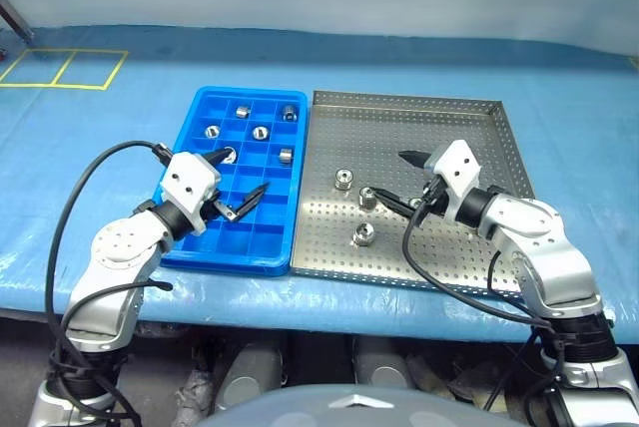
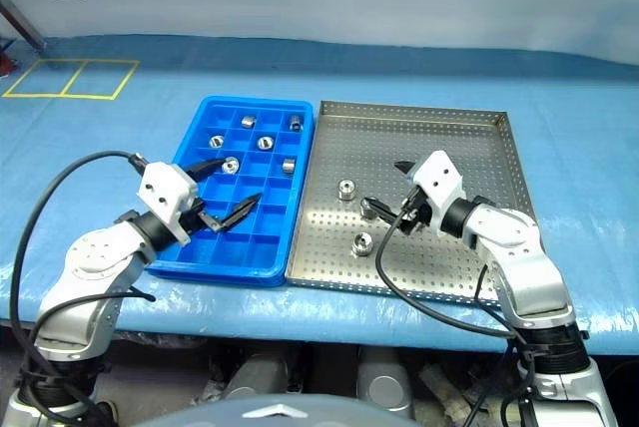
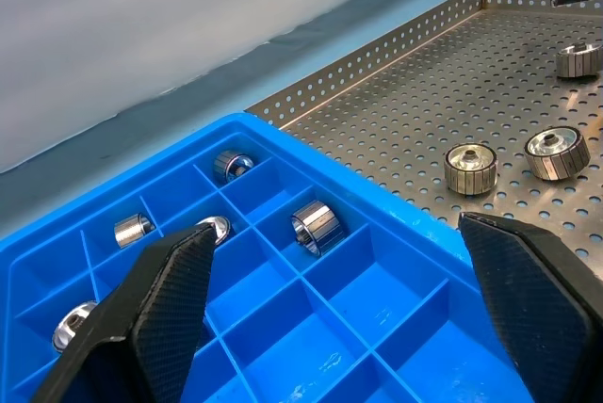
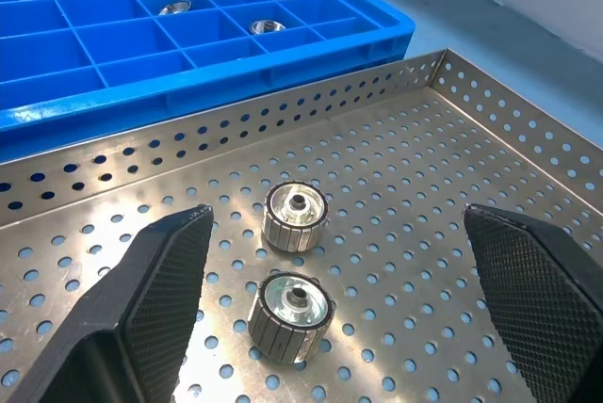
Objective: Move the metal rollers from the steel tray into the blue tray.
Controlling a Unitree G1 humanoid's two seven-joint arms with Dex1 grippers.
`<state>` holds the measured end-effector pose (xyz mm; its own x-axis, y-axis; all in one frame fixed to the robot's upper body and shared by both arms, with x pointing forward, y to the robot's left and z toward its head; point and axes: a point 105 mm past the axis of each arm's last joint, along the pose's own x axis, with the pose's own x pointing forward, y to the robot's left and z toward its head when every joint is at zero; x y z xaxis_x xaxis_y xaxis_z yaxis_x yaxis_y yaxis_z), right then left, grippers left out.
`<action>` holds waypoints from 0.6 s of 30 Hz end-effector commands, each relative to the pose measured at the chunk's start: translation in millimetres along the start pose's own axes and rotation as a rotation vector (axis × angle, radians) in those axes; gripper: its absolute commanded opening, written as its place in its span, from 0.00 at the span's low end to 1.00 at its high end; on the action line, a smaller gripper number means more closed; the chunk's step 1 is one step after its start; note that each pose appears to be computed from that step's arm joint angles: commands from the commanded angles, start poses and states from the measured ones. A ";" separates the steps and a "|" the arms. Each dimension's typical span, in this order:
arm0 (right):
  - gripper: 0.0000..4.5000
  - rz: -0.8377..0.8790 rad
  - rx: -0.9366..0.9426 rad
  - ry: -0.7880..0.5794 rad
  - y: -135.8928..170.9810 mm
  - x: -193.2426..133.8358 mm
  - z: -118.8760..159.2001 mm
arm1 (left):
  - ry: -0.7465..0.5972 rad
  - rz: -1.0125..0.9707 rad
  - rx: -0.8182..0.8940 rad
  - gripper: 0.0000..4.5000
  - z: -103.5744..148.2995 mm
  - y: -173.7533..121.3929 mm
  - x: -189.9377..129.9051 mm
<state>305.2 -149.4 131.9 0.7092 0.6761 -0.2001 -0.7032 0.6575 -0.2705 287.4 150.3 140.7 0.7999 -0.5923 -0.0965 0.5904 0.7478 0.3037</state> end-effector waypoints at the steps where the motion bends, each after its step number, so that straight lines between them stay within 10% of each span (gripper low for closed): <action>1: 0.99 0.015 -0.027 -0.052 1.8 1.9 15.2 | -0.050 -0.015 0.020 1.00 13.7 -3.5 0.1; 18: 0.99 0.029 -0.028 -0.049 3.2 3.2 14.4 | -0.055 -0.017 0.018 1.00 13.8 -5.2 1.0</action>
<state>305.4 -146.1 133.8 0.6958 0.6905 -0.1976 -0.7156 0.6432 -0.2724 286.6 145.8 138.3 0.7921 -0.6025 -0.0976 0.6015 0.7434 0.2925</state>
